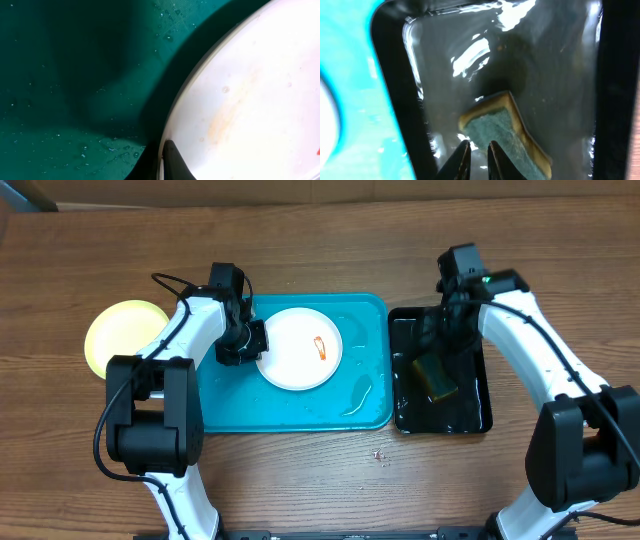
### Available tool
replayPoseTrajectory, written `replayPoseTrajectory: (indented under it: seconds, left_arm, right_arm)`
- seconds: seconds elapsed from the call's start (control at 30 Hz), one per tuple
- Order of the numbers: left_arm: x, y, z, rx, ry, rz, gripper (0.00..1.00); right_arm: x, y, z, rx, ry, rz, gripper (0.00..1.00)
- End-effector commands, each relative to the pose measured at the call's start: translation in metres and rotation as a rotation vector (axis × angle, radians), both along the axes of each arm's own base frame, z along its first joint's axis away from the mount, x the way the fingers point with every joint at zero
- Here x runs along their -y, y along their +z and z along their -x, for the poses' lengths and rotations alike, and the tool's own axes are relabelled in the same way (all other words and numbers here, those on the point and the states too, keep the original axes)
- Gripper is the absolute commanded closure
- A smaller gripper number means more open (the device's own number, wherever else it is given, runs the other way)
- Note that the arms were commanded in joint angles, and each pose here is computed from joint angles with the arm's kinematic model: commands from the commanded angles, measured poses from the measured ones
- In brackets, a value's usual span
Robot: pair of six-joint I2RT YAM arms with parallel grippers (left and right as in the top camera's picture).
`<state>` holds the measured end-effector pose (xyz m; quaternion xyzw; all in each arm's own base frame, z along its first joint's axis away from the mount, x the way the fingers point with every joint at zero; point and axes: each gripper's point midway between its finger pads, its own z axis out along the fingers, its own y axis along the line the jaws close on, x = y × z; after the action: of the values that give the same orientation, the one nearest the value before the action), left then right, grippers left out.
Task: Clean dirty plates on tray and stack at the side
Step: 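Rub the sponge in the black tray water with the right gripper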
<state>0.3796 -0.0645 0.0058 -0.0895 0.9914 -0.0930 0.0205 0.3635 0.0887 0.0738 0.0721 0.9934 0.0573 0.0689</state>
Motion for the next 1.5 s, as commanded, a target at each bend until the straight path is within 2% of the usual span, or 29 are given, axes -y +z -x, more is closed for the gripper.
replayPoseTrajectory:
  seconds: [0.0,0.07,0.1,0.17,0.23,0.4,0.57,0.7,0.8,1.0,1.2,1.27,1.3,1.33,1.37,1.4,1.47]
  left_arm:
    - [-0.003,-0.017,0.014,-0.050,-0.030,-0.024,0.96]
    - [-0.003,-0.017,0.014,-0.050,-0.030,-0.024,0.96]
    - [-0.003,-0.017,0.014,-0.050,-0.030,-0.024,0.96]
    - [-0.003,-0.017,0.014,-0.050,-0.030,-0.024,0.96]
    - [-0.003,-0.017,0.014,-0.051,-0.030,-0.024,0.96]
    - [-0.003,-0.017,0.014,-0.050,-0.030,-0.024,0.96]
    - [-0.003,-0.017,0.015,-0.051,-0.030,-0.024,0.95]
    - [-0.003,-0.017,0.014,-0.051,-0.030,-0.024,0.94]
    - [-0.003,-0.017,0.014,-0.051,-0.030,-0.024,0.93]
    - [-0.003,-0.017,0.013,-0.047,-0.030,-0.024,0.89]
    - [-0.002,-0.017,0.008,-0.024,-0.030,-0.022,0.73]
    - [-0.002,-0.017,0.005,-0.014,-0.030,-0.021,0.69]
    - [-0.002,-0.017,0.005,-0.010,-0.030,-0.021,0.68]
    - [-0.002,-0.017,0.004,-0.008,-0.030,-0.021,0.67]
    - [-0.002,-0.017,0.004,-0.006,-0.030,-0.020,0.67]
    - [-0.002,-0.017,0.003,-0.005,-0.030,-0.020,0.66]
    - [-0.002,-0.017,0.003,-0.005,-0.030,-0.020,0.66]
  right_arm:
    - [-0.002,-0.033,0.020,-0.048,0.013,-0.008,0.86]
    - [-0.007,-0.049,0.027,-0.050,0.022,-0.034,0.85]
    - [-0.008,-0.060,0.031,-0.043,0.023,-0.038,0.82]
    - [-0.007,-0.077,0.034,-0.016,0.024,-0.044,0.68]
    - [-0.007,-0.081,0.031,0.008,0.022,-0.049,0.63]
    - [-0.012,-0.042,0.004,0.041,0.020,-0.081,0.43]
    - [0.001,0.012,-0.013,0.037,-0.013,-0.045,0.36]
    - [0.020,0.023,0.002,-0.036,-0.040,0.028,0.22]
    - [0.030,0.008,0.028,-0.136,-0.044,0.074,0.21]
    - [0.024,-0.032,0.042,-0.147,-0.010,0.062,0.28]
    - [0.014,-0.067,0.042,-0.081,0.041,0.020,0.41]
    - [0.014,-0.073,0.043,-0.071,0.042,0.019,0.55]
    - [0.015,-0.074,0.044,-0.071,0.042,0.020,0.70]
    - [0.015,-0.075,0.045,-0.074,0.042,0.020,0.82]
    - [0.015,-0.075,0.046,-0.079,0.042,0.020,0.86]
    - [0.015,-0.075,0.046,-0.082,0.042,0.021,0.84]
    - [0.013,-0.075,0.047,-0.087,0.043,0.010,0.39]
